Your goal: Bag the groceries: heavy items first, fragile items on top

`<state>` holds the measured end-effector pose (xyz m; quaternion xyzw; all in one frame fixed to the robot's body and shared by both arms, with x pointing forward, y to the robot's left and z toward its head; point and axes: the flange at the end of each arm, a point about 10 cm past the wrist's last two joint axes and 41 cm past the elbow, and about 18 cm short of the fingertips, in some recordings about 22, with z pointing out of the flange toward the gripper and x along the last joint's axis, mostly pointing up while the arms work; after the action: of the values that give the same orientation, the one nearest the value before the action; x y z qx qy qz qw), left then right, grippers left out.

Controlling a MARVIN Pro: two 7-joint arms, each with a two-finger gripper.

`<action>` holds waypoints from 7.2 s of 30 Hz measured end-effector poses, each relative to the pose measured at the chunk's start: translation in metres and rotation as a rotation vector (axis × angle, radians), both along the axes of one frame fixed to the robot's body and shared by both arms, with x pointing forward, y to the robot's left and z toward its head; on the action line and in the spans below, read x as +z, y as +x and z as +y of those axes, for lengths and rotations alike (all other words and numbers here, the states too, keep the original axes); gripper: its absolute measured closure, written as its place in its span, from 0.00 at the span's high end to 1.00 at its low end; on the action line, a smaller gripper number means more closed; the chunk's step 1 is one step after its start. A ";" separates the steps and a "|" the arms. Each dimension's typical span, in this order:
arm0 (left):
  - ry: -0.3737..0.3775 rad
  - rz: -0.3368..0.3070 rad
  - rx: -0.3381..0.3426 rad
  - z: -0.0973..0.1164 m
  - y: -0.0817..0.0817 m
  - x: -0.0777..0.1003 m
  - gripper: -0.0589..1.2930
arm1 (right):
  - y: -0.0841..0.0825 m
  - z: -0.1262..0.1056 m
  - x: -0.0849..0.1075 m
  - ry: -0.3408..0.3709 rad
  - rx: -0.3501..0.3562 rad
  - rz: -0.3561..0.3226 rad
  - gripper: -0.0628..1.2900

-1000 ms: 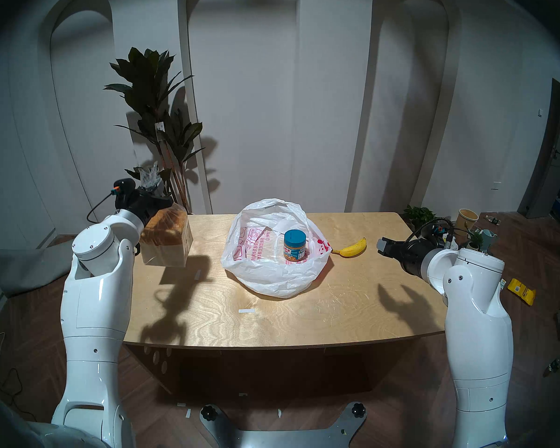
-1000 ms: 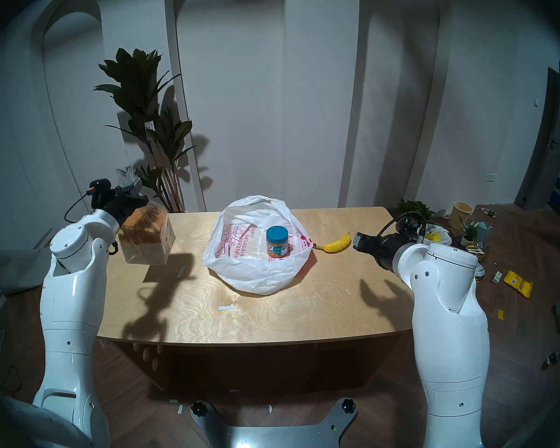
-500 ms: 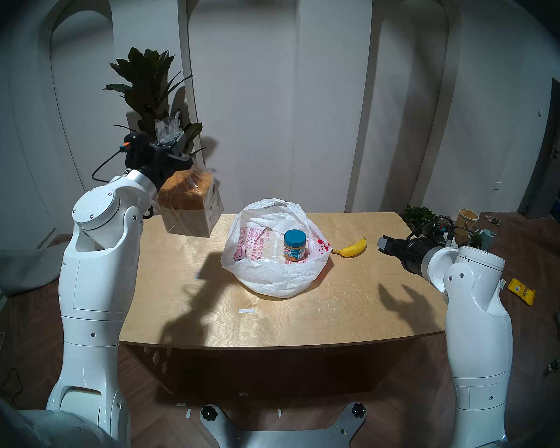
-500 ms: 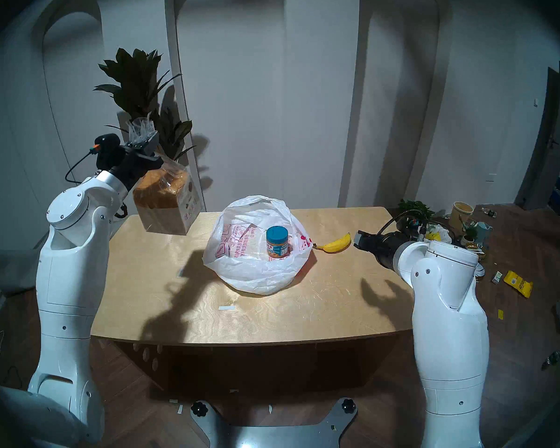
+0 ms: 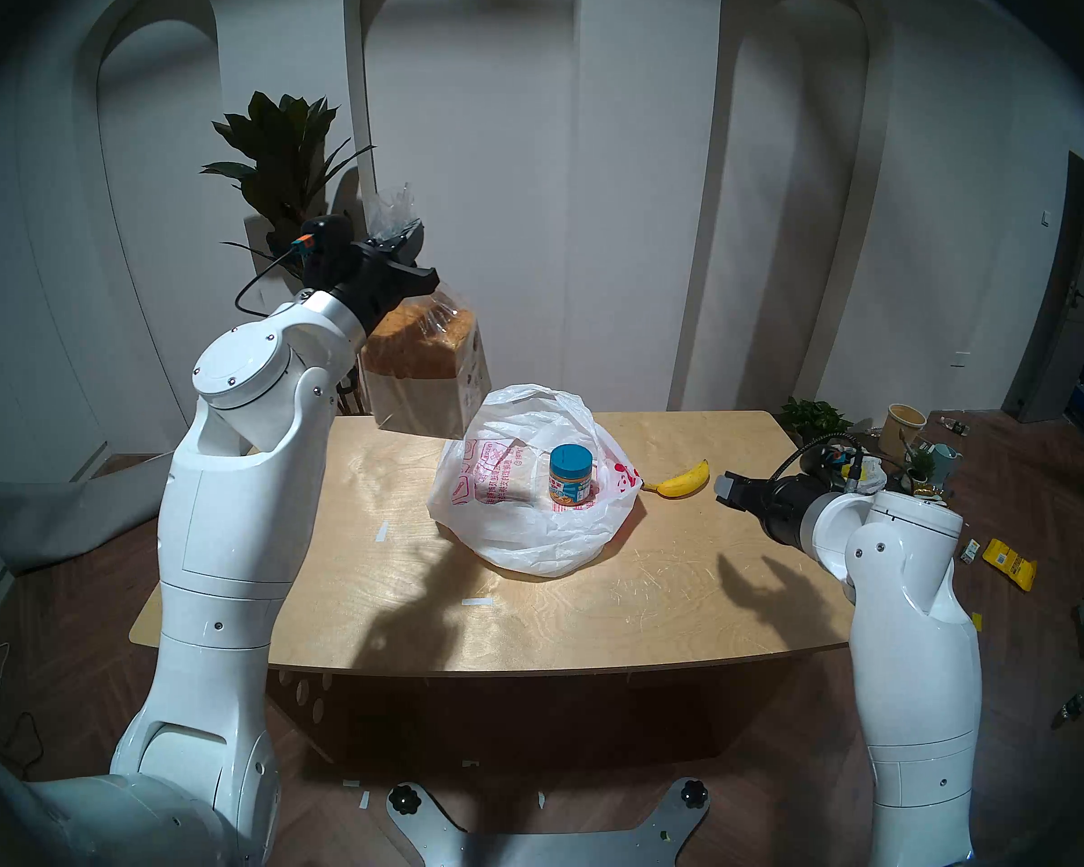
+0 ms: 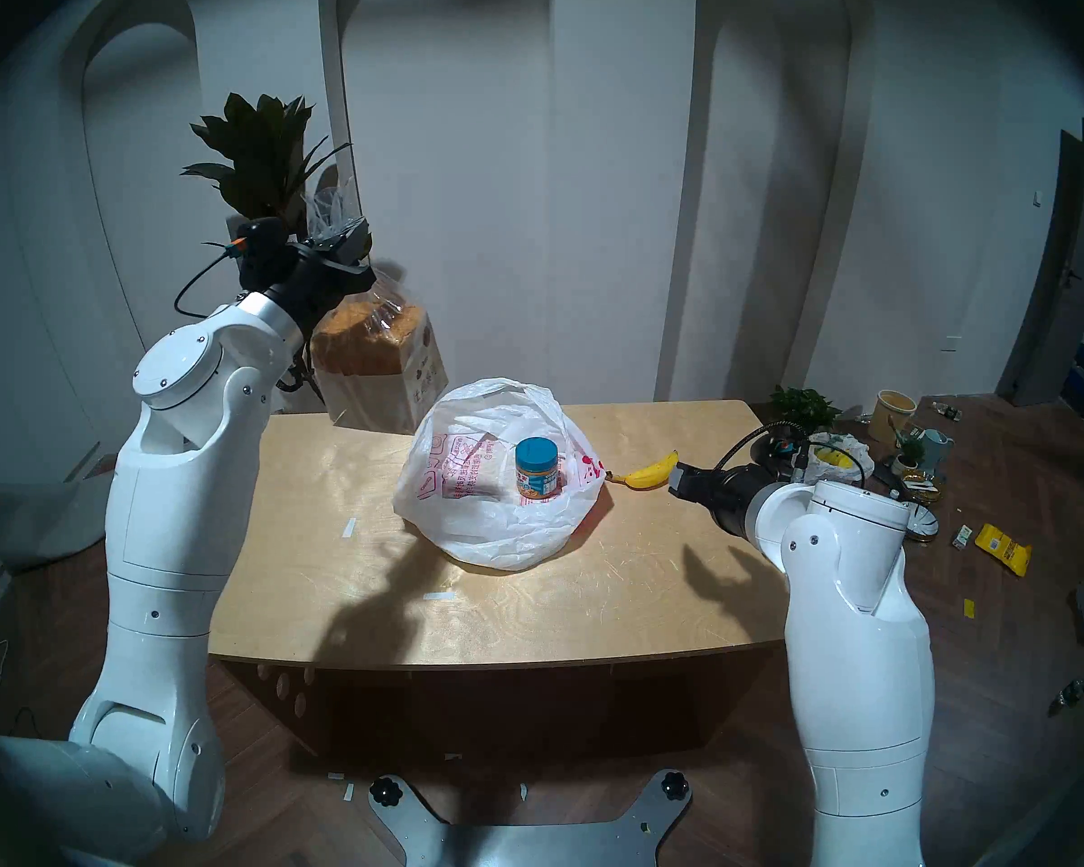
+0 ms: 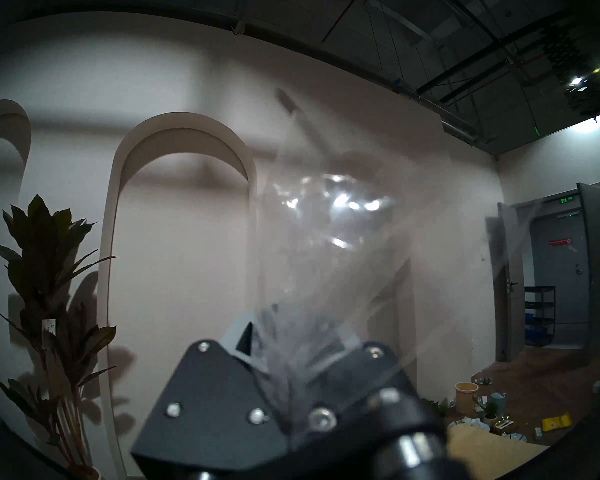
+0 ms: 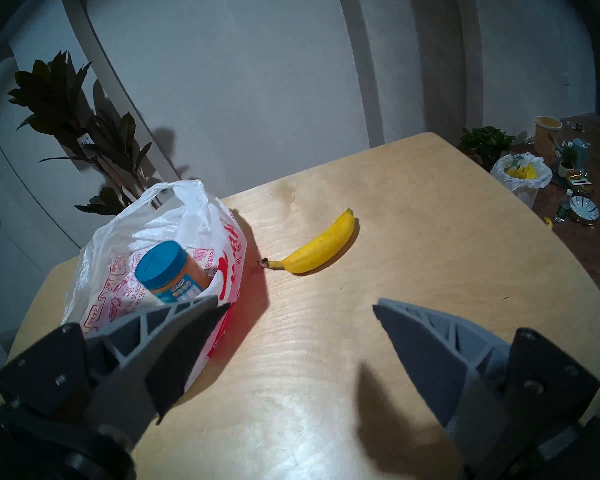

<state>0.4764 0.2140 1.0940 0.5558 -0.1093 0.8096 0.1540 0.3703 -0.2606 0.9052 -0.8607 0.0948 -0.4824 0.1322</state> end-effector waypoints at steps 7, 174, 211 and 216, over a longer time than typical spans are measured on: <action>-0.020 0.019 -0.001 -0.012 0.011 0.003 0.03 | -0.008 0.009 -0.011 0.005 0.027 0.030 0.94; 0.178 -0.189 0.066 0.009 0.157 -0.046 0.97 | -0.015 -0.025 0.017 -0.115 0.003 -0.078 0.94; 0.078 -0.378 0.366 0.150 0.092 -0.021 0.97 | 0.086 -0.065 0.010 -0.274 -0.003 -0.034 0.94; 0.072 -0.385 0.373 0.153 0.085 -0.025 0.97 | 0.098 -0.059 0.027 -0.315 0.032 -0.071 0.94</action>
<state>0.5614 0.3666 1.0686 0.4073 -0.0609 0.9103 -0.0411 0.4684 -0.3198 0.9319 -0.8545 -0.0005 -0.5195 0.0063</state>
